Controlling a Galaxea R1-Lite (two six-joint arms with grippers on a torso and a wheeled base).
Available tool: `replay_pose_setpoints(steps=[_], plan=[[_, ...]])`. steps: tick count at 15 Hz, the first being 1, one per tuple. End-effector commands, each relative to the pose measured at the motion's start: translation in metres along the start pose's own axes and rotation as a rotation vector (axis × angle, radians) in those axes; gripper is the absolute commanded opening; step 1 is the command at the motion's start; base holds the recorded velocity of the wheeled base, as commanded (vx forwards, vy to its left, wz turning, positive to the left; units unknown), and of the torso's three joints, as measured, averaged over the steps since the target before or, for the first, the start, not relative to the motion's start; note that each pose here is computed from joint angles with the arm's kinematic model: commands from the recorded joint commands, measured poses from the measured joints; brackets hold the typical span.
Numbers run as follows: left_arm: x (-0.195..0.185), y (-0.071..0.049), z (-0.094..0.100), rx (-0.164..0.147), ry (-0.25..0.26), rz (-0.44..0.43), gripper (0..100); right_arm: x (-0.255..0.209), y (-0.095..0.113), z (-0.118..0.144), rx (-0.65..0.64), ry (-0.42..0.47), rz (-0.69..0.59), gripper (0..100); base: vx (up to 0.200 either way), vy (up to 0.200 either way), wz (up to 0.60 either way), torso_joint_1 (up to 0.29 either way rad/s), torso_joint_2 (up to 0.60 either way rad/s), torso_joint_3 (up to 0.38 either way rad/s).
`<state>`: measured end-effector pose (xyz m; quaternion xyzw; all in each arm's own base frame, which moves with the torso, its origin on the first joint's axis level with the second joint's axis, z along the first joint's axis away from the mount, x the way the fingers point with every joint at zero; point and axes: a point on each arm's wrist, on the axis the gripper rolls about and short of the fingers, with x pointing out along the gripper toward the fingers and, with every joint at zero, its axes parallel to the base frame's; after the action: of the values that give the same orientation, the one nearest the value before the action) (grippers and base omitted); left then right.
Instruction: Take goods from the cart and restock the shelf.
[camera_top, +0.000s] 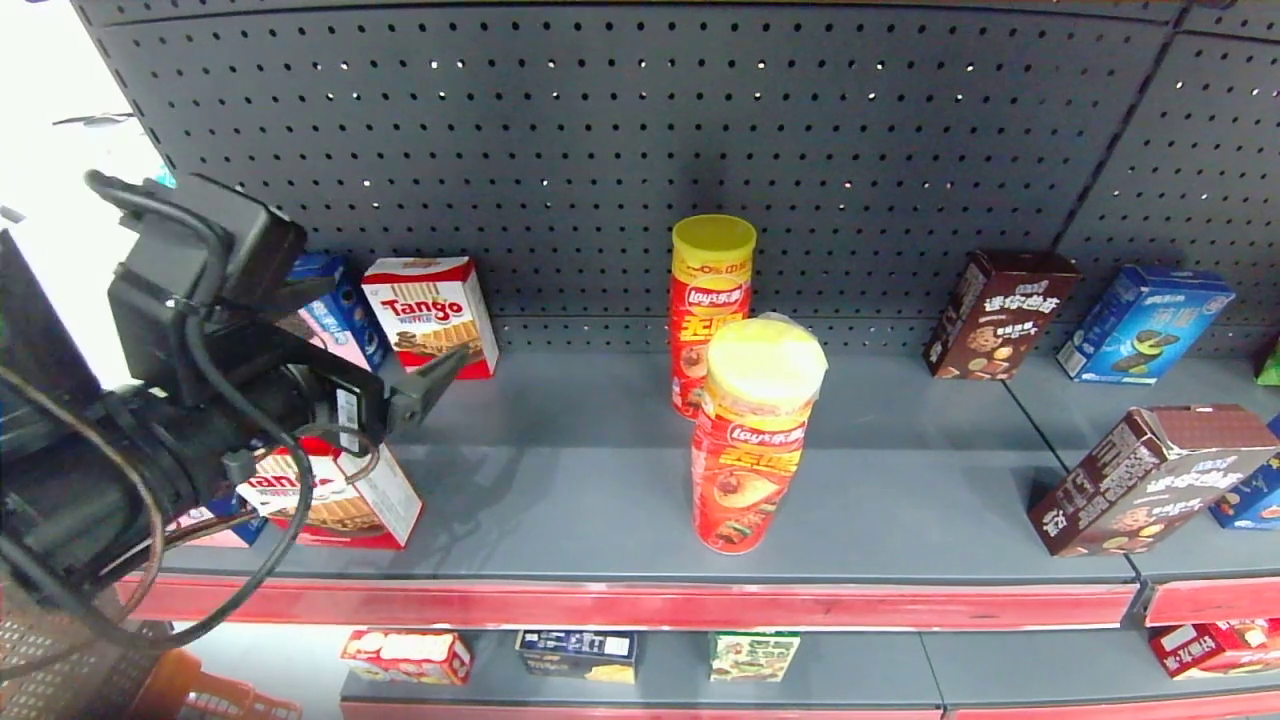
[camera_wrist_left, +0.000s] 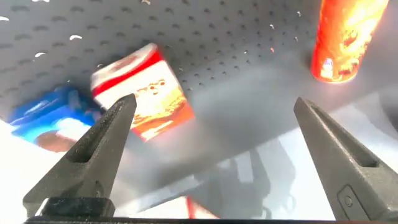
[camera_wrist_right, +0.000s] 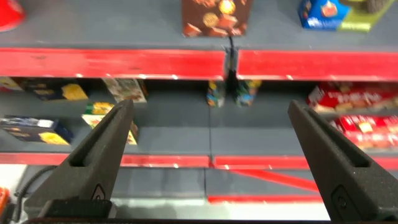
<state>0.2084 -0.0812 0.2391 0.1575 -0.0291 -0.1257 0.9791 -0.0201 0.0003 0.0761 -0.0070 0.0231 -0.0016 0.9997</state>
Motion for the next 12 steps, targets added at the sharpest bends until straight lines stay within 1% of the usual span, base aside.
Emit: replay_pose_setpoints(steps=[1, 2, 3, 4, 5, 6, 7, 8, 9, 10, 11, 12], plan=[[-0.015, 0.010, 0.015, 0.006, -0.069, 0.037, 100, -0.003, 0.000, -0.001, -0.002, -0.039, 0.014, 100, 0.000, 0.000, 0.00, 0.000, 0.00, 0.000], [-0.015, 0.012, 0.022, 0.030, -0.082, 0.048, 100, -0.003, 0.000, -0.001, 0.001, -0.040, 0.012, 100, 0.000, 0.000, 0.00, 0.000, 0.00, 0.000], [-0.014, 0.012, 0.022, 0.043, -0.066, 0.061, 100, -0.003, 0.000, -0.001, 0.002, -0.040, 0.006, 100, 0.000, 0.000, 0.00, 0.000, 0.00, 0.000], [-0.012, 0.011, 0.019, 0.039, -0.049, 0.089, 100, -0.003, 0.000, 0.000, -0.003, -0.034, 0.002, 100, 0.000, 0.000, 0.00, 0.000, 0.00, 0.000], [-0.010, 0.011, 0.018, 0.040, -0.043, 0.090, 100, -0.002, 0.000, 0.000, -0.003, -0.032, 0.003, 100, 0.000, 0.000, 0.00, 0.000, 0.00, 0.000], [-0.009, 0.011, 0.017, 0.035, -0.037, 0.092, 100, -0.006, 0.000, 0.013, 0.008, -0.066, -0.003, 100, 0.000, 0.000, 0.00, 0.000, 0.00, 0.000], [-0.009, 0.011, 0.016, 0.032, -0.036, 0.092, 100, -0.009, 0.000, 0.034, 0.015, -0.103, -0.008, 100, 0.000, 0.000, 0.00, 0.000, 0.00, 0.000], [-0.009, 0.010, 0.015, 0.016, -0.032, 0.090, 100, 0.011, -0.001, 0.096, 0.125, 0.008, 0.009, 100, 0.000, 0.000, 0.00, 0.000, 0.00, 0.000], [-0.009, 0.010, 0.013, 0.013, -0.033, 0.092, 100, 0.015, -0.001, 0.100, 0.141, 0.019, 0.033, 100, 0.000, 0.000, 0.00, 0.000, 0.00, 0.000], [-0.010, 0.011, 0.012, 0.014, -0.037, 0.096, 100, 0.017, -0.001, 0.120, 0.116, 0.007, 0.082, 100, 0.000, 0.000, 0.00, 0.000, 0.00, 0.000], [-0.009, 0.011, 0.012, 0.013, -0.040, 0.097, 100, 0.041, 0.001, 0.152, 0.091, 0.054, 0.117, 100, 0.000, 0.000, 0.00, 0.000, 0.00, 0.000], [-0.008, 0.010, 0.010, 0.014, -0.035, 0.092, 100, 0.065, 0.004, 0.182, 0.067, 0.076, 0.177, 100, 0.000, 0.000, 0.00, 0.000, 0.00, 0.000]])
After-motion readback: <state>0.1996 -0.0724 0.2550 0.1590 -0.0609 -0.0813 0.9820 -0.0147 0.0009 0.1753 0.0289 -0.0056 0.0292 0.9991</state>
